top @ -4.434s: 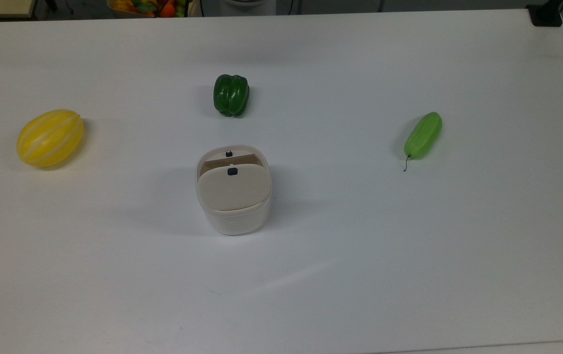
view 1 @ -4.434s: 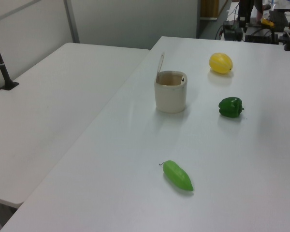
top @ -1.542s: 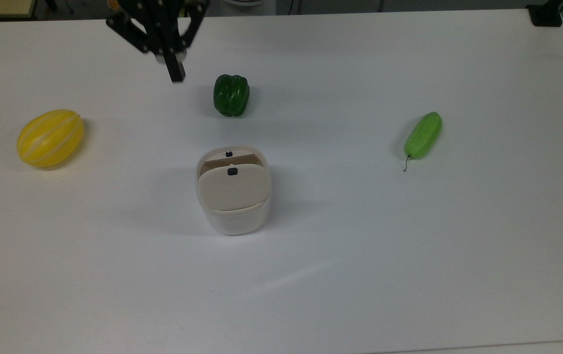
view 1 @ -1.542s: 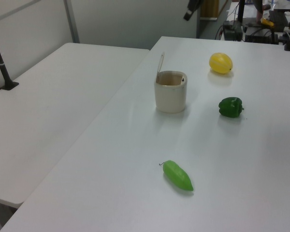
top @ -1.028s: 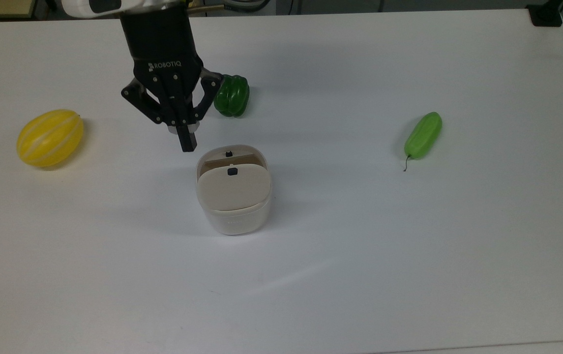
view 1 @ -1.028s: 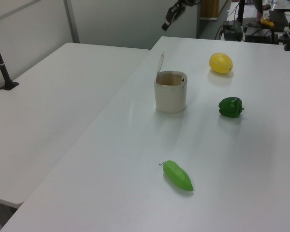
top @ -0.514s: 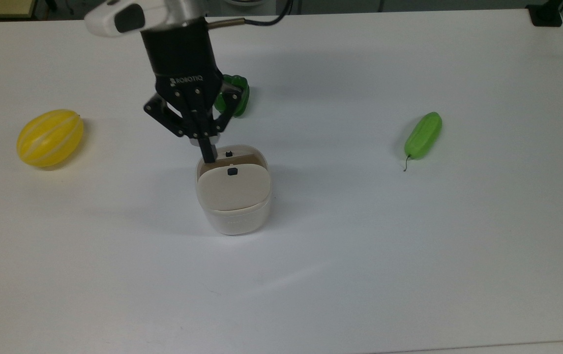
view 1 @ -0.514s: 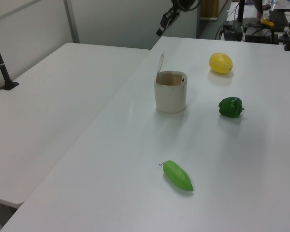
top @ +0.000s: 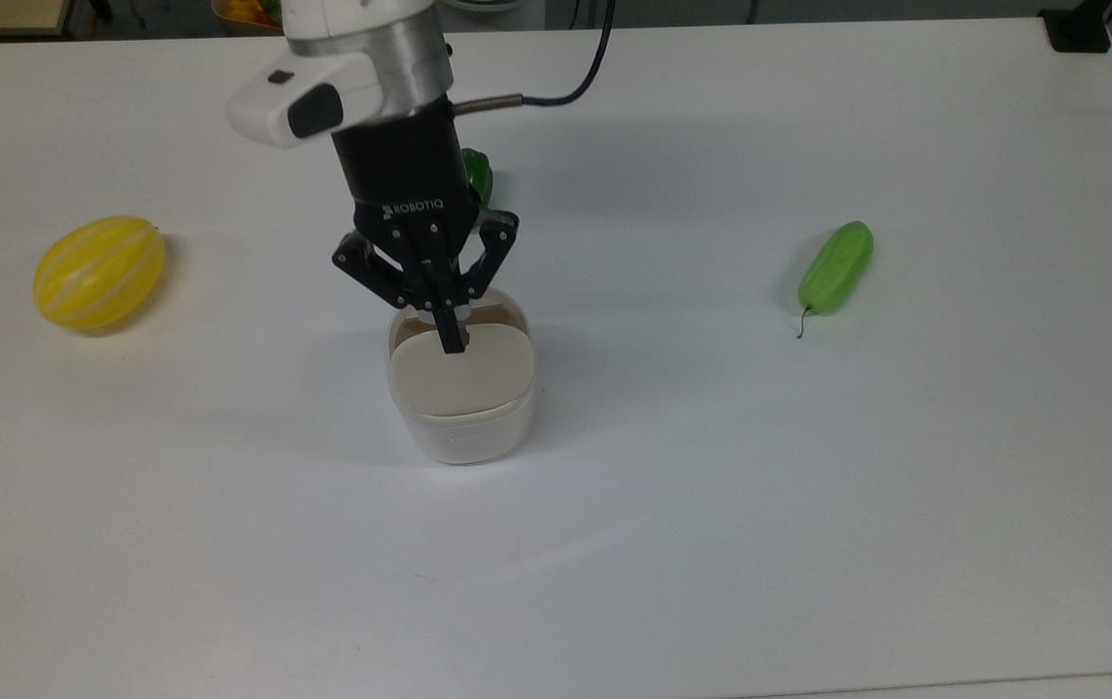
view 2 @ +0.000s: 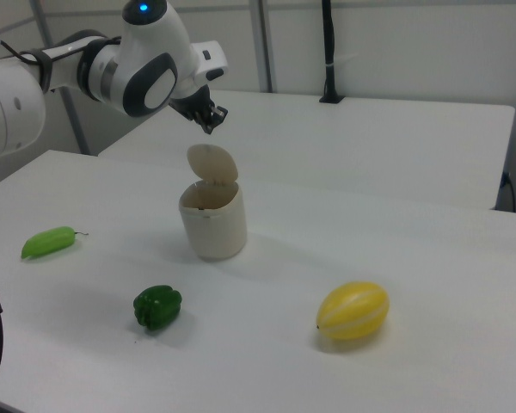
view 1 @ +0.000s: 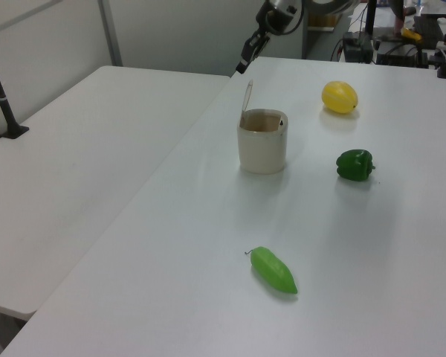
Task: Close garbage bin
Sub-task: 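Push the raised lid down onto the bin rim with the gripper tips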
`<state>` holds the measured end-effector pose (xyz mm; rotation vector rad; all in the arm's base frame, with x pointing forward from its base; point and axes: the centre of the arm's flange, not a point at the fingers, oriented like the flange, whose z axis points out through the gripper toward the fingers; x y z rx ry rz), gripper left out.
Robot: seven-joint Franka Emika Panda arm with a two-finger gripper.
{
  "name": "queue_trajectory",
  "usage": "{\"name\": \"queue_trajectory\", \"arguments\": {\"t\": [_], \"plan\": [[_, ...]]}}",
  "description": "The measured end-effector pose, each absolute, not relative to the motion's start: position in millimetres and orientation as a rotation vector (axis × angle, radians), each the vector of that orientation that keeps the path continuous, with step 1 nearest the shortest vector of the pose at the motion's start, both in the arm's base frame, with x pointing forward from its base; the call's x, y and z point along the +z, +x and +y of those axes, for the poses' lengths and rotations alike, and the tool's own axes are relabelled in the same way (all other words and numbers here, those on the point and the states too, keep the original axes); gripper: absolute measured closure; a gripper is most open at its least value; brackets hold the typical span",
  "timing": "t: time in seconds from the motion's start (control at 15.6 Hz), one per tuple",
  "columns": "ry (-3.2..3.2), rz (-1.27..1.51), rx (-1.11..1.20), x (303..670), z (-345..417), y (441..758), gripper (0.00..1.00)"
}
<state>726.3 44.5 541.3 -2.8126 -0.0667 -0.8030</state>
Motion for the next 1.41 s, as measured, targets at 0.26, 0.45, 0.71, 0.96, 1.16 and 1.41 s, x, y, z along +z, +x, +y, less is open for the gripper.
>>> {"name": "queue_trajectory", "arguments": {"t": [0.26, 0.45, 0.71, 0.96, 1.16, 1.41], "plan": [[-2.819, -0.068, -0.784, 532, 46, 729, 0.99], [-2.842, -0.09, -0.665, 521, 47, 725, 0.99], [-2.867, -0.124, -0.499, 508, 45, 717, 0.99], [-2.905, -0.155, -0.385, 498, 43, 711, 0.99], [-2.945, -0.184, -0.309, 489, 41, 707, 0.99], [-2.967, -0.201, -0.243, 467, 39, 705, 0.99]]}}
